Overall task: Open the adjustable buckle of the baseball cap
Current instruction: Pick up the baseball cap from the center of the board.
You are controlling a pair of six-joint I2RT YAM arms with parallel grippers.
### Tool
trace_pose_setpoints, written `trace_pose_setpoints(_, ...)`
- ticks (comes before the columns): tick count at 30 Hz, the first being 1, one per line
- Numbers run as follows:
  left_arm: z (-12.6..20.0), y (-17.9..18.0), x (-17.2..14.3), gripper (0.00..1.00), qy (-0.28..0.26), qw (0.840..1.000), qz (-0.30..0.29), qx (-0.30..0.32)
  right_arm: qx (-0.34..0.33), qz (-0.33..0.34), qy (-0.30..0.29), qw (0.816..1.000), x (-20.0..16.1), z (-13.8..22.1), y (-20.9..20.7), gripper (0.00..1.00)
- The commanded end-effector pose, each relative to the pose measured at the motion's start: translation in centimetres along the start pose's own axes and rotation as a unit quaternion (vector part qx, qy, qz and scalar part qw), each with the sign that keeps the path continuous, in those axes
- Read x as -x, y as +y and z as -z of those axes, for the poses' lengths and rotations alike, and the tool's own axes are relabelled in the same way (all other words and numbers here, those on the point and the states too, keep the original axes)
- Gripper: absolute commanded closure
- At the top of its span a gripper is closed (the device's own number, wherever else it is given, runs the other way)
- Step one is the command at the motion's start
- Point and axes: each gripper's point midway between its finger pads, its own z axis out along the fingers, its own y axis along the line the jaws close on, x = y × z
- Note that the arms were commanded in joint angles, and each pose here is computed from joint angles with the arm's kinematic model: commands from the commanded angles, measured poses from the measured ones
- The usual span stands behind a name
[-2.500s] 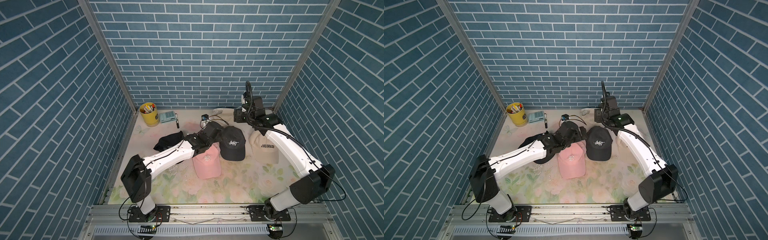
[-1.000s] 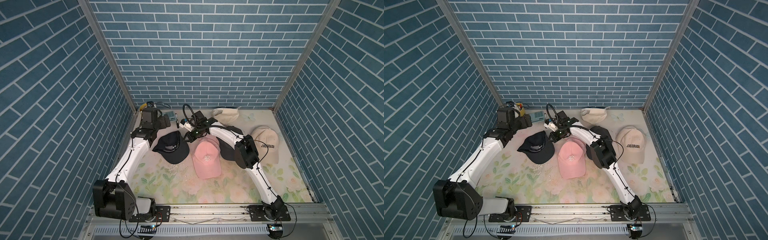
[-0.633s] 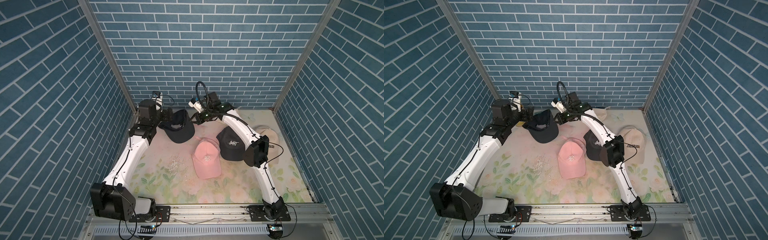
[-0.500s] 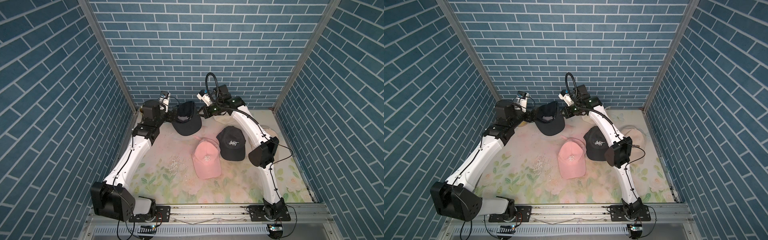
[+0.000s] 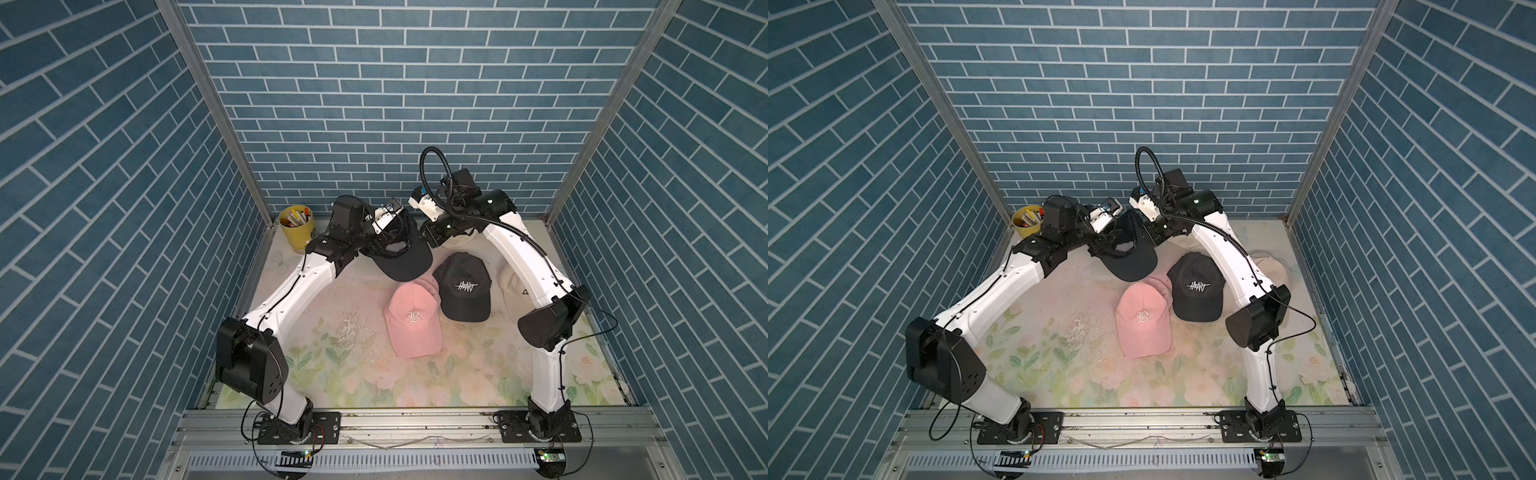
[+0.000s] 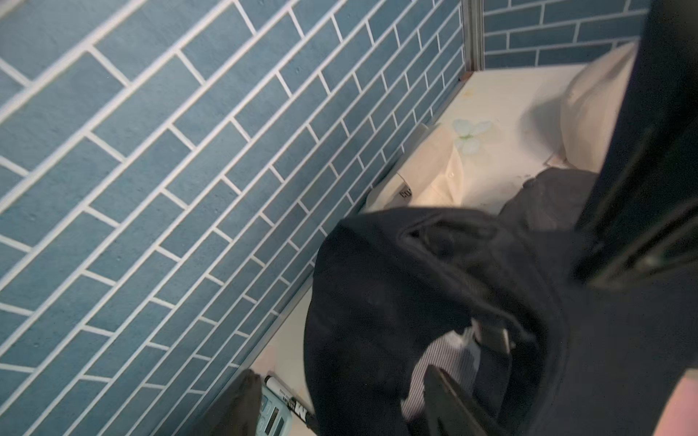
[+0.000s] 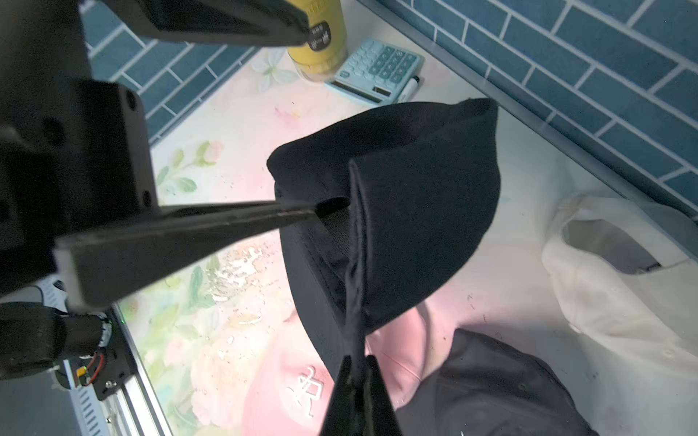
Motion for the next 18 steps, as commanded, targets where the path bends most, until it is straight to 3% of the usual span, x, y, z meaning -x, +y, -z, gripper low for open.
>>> trace_pose_setpoints(1, 1.5, -1.4, -0.5, 0.24, -0.001, 0.998, -0.05, -0.026, -0.022, 0.047, -0.011, 0.999, -0.4, 3.3, -0.7, 1.0)
trace_pose_setpoints(6, 2.3, -3.2, -2.0, 0.12, -0.007, 0.997, -0.074, -0.029, -0.003, 0.059, -0.022, 0.998, -0.6, 4.6, -0.1, 1.0)
trace_pose_setpoints(10, 0.9, -4.6, -2.0, 0.06, -0.001, 0.994, -0.107, -0.03, 0.012, 0.064, -0.024, 0.998, -0.7, 4.8, 0.5, 1.0)
trace_pose_setpoints(13, -0.6, -5.2, -1.8, 0.05, 0.006, 0.99, -0.139, -0.016, 0.022, 0.065, -0.023, 0.997, -0.8, 5.1, 0.9, 1.0)
trace_pose_setpoints(18, -2.0, -5.2, -1.5, 0.06, 0.01, 0.99, -0.143, -0.006, 0.028, 0.069, -0.036, 0.997, -0.6, 6.0, 1.3, 1.0)
